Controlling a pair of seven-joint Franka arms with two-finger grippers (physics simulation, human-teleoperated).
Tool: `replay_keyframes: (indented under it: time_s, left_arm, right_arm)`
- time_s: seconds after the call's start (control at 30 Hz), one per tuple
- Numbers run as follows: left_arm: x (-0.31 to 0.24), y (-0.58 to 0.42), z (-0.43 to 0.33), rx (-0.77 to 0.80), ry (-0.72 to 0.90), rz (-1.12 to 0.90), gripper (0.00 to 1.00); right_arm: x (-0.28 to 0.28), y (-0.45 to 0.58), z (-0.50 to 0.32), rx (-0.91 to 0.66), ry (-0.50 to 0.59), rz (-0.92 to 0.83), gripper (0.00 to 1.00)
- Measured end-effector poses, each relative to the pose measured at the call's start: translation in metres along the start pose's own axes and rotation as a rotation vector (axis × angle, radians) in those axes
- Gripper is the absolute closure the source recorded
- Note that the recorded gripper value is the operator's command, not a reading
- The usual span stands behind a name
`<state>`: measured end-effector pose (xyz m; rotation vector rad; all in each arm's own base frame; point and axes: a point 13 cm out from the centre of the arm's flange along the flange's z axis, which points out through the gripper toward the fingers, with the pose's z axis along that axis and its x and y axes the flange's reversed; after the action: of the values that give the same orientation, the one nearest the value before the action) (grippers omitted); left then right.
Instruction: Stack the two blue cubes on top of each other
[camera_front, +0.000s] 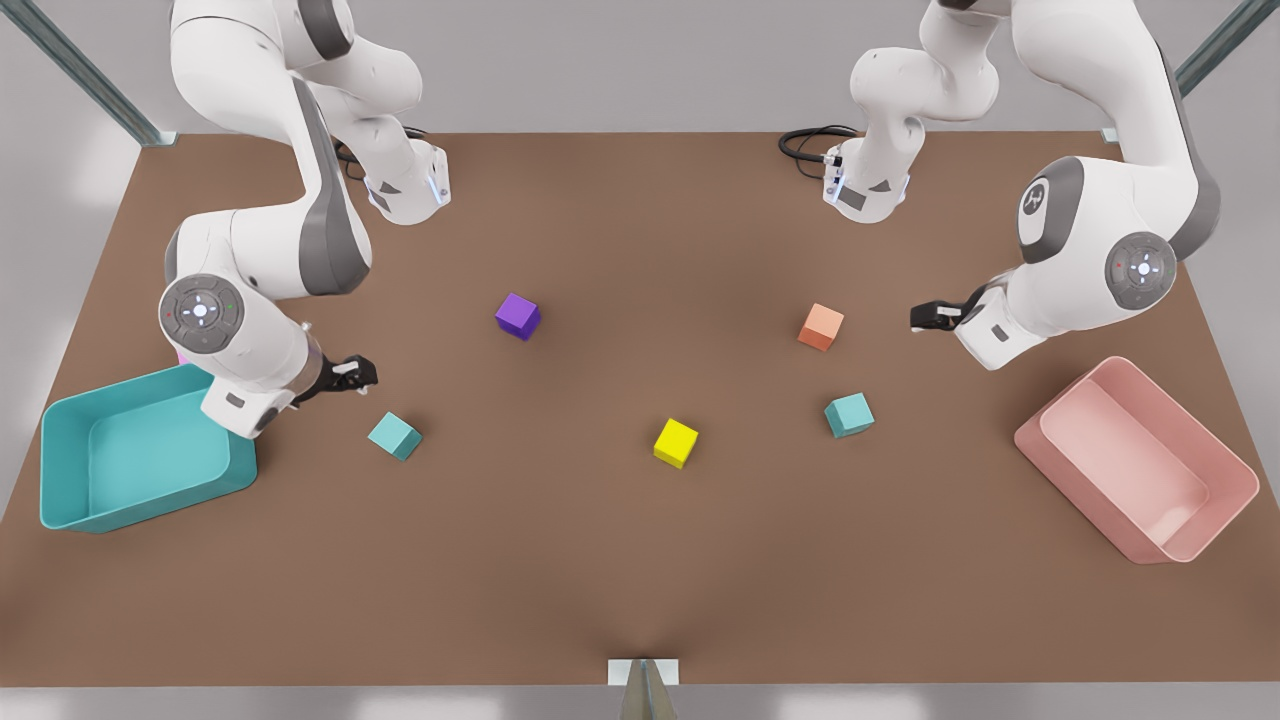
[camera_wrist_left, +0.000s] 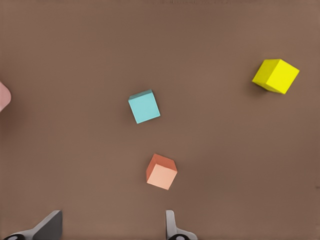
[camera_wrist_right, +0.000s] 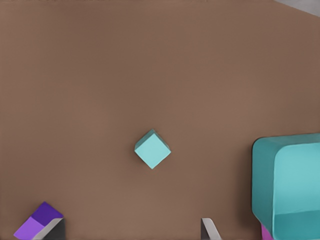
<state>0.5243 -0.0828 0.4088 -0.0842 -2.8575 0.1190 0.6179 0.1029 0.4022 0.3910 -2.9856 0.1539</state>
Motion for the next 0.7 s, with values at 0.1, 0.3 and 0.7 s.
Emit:
replay_keyframes:
  time_s: [0.1, 0.3, 0.7]
  left_arm:
    - [0.000, -0.001, 0.000, 0.001, -0.001, -0.001, 0.00]
    - [-0.002, -0.001, 0.002, 0.001, 0.001, -0.004, 0.00]
    - [-0.007, -0.003, 0.017, 0.024, 0.036, -0.014, 0.00]
  right_arm:
    - [-0.004, -0.006, 0.005, -0.009, 0.002, 0.018, 0.00]
    - [-0.028, -0.025, 0.124, -0.084, 0.159, 0.118, 0.00]
    - [-0.005, -0.043, 0.228, -0.069, 0.190, 0.370, 0.00]
